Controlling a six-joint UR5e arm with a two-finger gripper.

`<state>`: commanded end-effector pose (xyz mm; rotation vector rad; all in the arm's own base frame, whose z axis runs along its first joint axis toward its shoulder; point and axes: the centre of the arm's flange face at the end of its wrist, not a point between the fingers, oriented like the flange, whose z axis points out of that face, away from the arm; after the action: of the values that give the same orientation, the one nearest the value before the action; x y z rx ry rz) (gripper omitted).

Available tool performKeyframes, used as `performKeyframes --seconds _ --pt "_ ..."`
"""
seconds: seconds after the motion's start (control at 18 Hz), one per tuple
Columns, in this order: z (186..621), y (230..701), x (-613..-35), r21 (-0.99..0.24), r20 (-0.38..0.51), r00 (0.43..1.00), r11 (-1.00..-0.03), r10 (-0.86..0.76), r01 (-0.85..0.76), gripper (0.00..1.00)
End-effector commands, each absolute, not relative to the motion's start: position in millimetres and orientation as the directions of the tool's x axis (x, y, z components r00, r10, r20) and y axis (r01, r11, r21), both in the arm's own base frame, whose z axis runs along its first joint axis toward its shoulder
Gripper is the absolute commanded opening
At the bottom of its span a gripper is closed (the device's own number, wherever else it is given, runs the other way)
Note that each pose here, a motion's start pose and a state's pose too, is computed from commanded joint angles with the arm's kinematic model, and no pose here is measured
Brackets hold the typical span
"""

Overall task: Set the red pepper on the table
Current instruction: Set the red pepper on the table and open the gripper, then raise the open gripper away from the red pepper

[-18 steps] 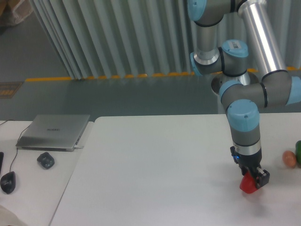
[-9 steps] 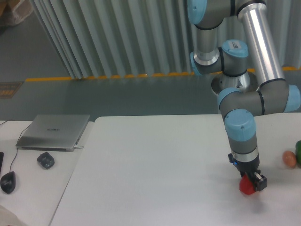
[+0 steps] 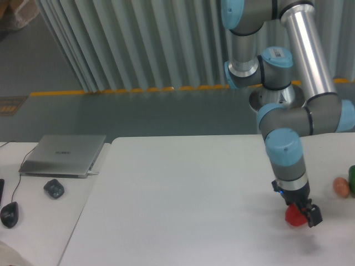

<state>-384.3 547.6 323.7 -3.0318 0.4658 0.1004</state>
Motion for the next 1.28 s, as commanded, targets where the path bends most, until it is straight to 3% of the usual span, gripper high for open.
performKeyframes --seconds 0.33,0.78,1.28 --pt "328.9 542.6 -391.9 -0.067 -0.083 0.954 -0.953 -0.289 -0.295 1.00" --pt "375.6 492.2 -460.1 -0.081 -0.191 0.968 -0.980 -0.164 -0.182 1.00" --pt "373.3 482.2 -472.5 -0.044 -0.211 0.965 -0.985 -0.154 -0.167 1.00"
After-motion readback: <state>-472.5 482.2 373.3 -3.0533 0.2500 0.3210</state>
